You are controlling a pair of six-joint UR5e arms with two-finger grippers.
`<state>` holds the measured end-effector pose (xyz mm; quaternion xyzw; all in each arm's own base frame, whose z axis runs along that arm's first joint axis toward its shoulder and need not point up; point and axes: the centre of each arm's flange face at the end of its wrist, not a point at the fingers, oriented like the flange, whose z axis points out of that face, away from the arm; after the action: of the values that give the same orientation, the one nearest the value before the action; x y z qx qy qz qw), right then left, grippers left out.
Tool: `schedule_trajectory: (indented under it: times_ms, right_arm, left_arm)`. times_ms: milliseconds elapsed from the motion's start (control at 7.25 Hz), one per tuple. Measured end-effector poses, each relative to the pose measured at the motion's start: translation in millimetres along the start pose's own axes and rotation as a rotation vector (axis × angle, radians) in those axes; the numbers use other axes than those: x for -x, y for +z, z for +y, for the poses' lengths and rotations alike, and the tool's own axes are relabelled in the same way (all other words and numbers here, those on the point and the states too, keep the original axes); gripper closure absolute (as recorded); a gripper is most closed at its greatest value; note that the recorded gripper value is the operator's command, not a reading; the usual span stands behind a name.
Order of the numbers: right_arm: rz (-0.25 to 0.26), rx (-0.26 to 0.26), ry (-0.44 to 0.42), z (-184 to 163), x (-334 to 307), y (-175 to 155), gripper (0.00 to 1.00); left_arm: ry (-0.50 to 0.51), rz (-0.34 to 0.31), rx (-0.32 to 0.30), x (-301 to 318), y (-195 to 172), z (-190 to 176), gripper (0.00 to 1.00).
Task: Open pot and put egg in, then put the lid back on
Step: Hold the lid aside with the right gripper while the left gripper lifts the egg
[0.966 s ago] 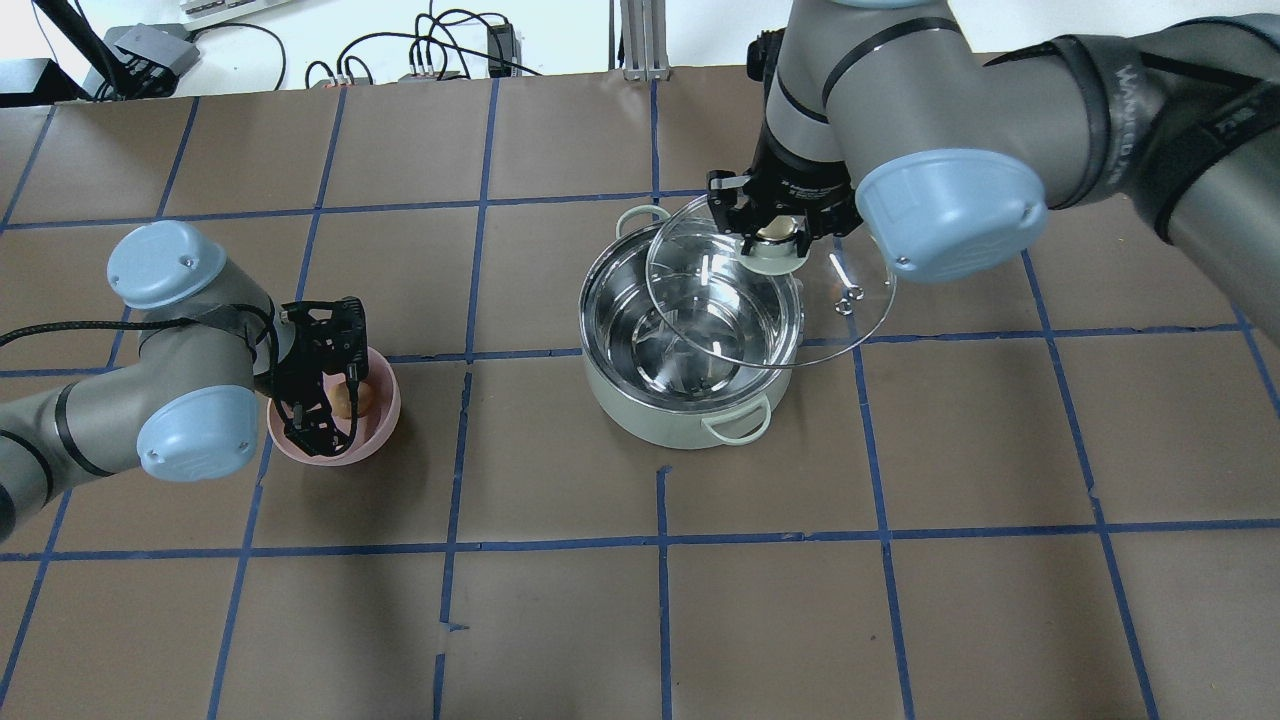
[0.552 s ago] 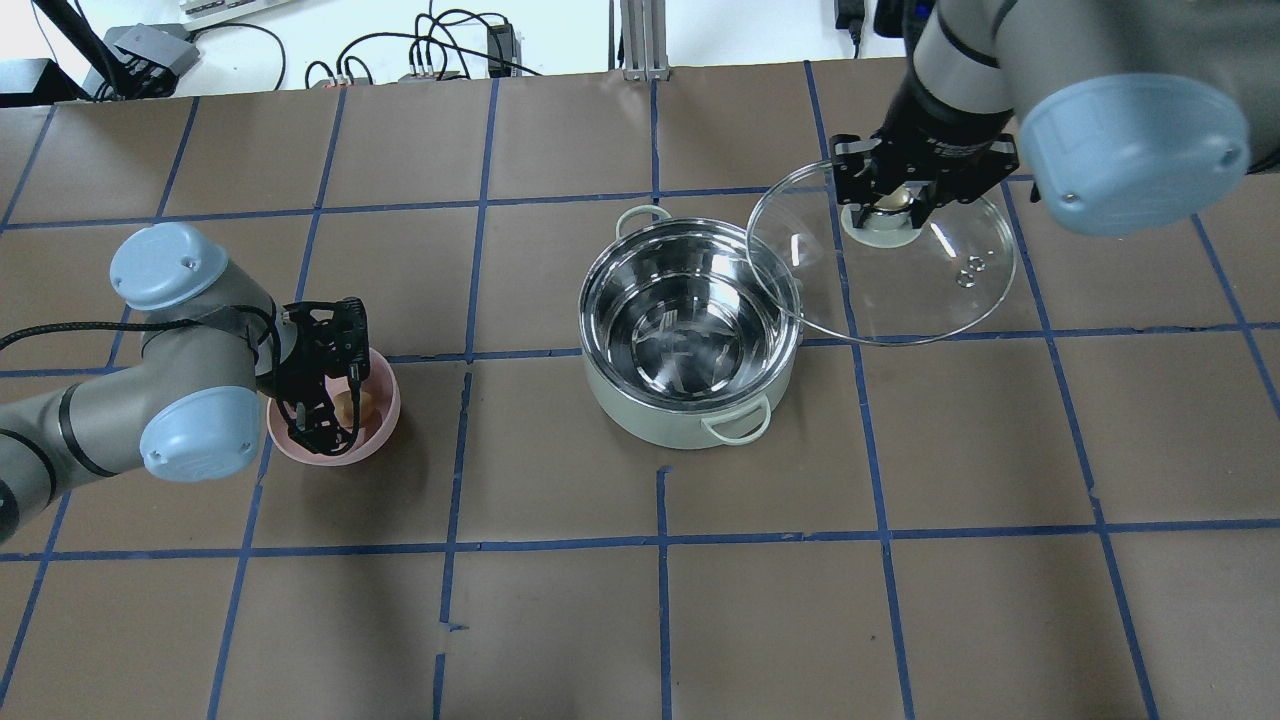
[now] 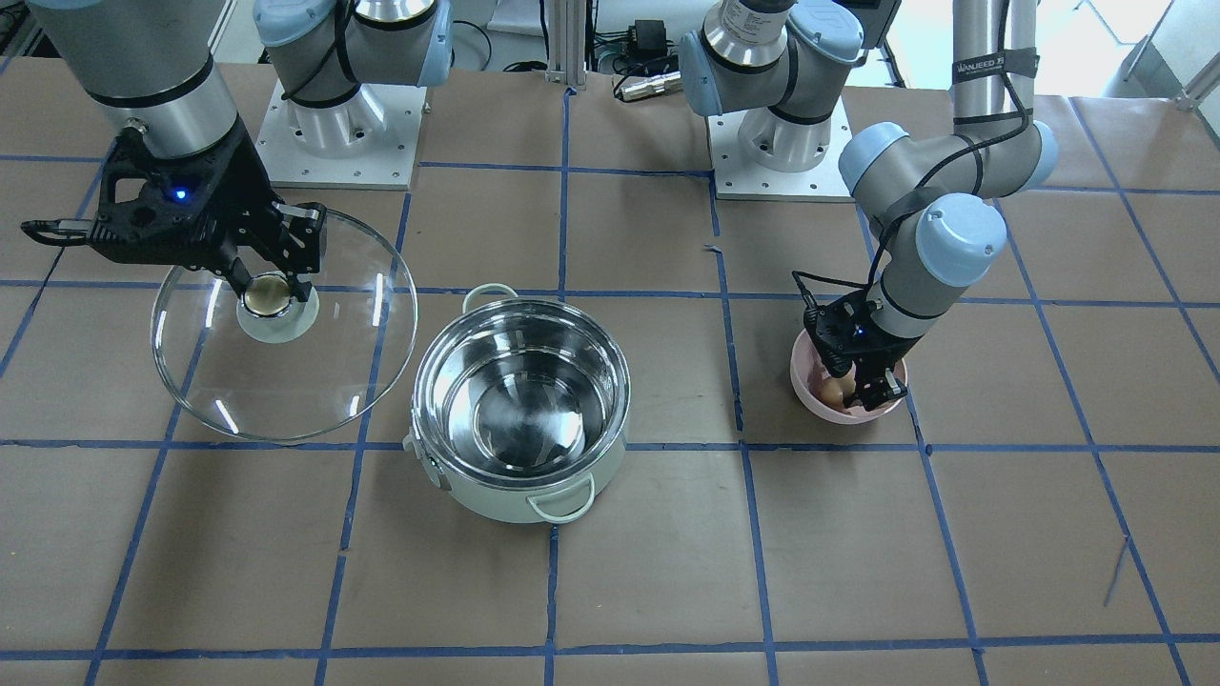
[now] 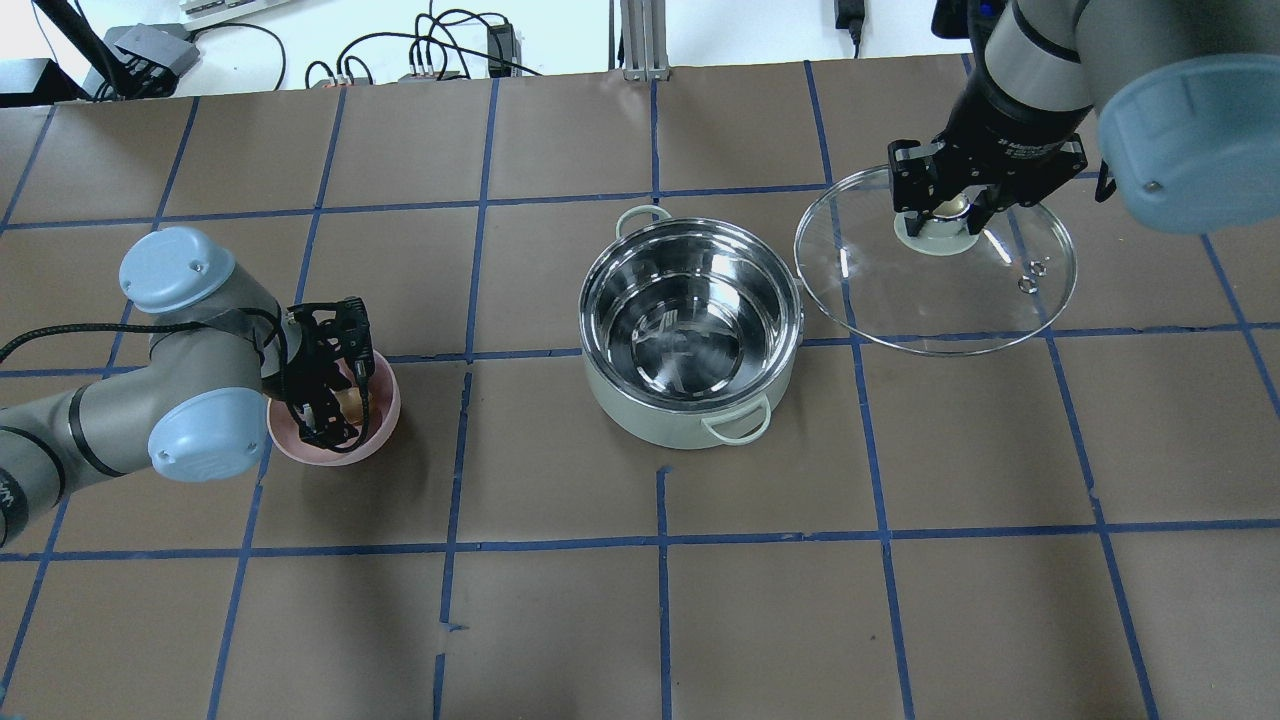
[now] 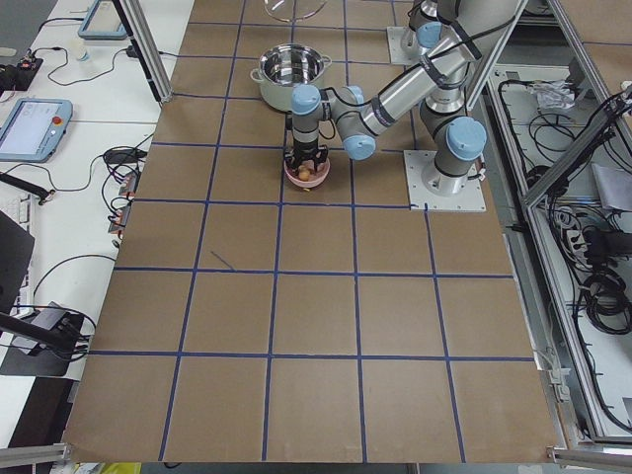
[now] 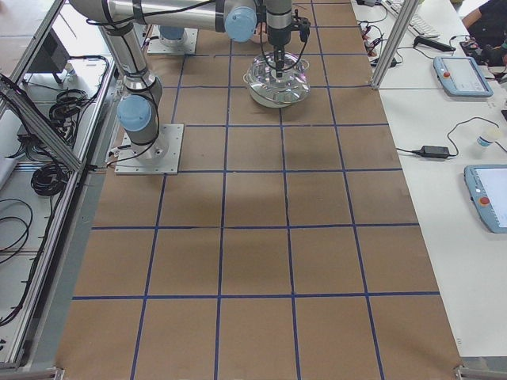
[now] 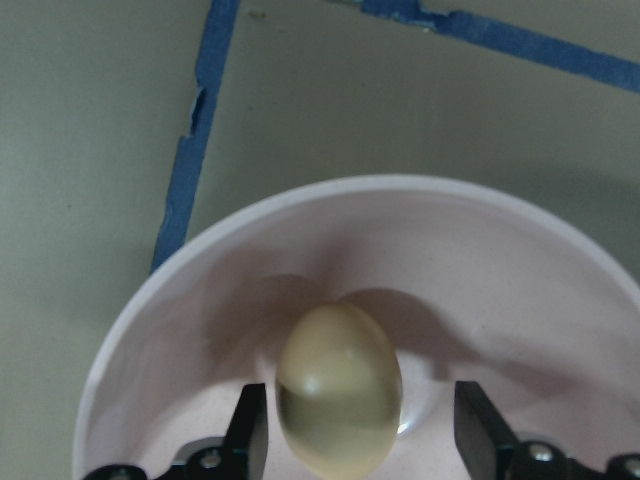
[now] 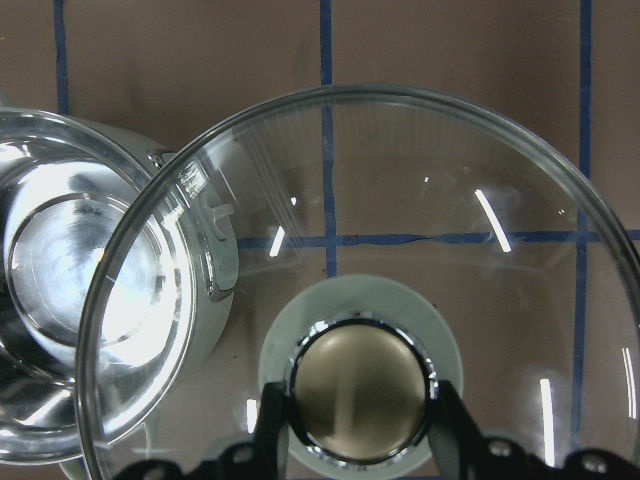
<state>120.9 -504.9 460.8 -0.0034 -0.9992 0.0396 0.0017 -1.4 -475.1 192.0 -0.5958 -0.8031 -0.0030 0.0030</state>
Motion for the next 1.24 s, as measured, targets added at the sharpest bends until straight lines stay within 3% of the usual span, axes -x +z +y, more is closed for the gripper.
schedule_trajectory:
  times_ms: [138,414,690,1241]
  right_arm:
    - [0.002,0.004,0.0,0.8,-0.4,1.6,0.6]
    - [0.003,0.008,0.0,1.5,-0.7,3.1,0.6]
    - [0.003,0.008,-0.001,1.5,-0.9,3.5,0.6]
    - [0.003,0.009,-0.002,1.3,-1.0,4.0,0.6]
  left_arm:
    - [-0.003,0.002,0.001,0.1,2.1,0.1,0.31]
    - [-0.007,0.007,0.0,0.1,5.2,0.0,0.75]
    - [-0.009,0.005,0.001,0.4,4.9,0.1,0.86]
    - [-0.02,0.001,-0.007,1.3,3.4,-0.7,0.89]
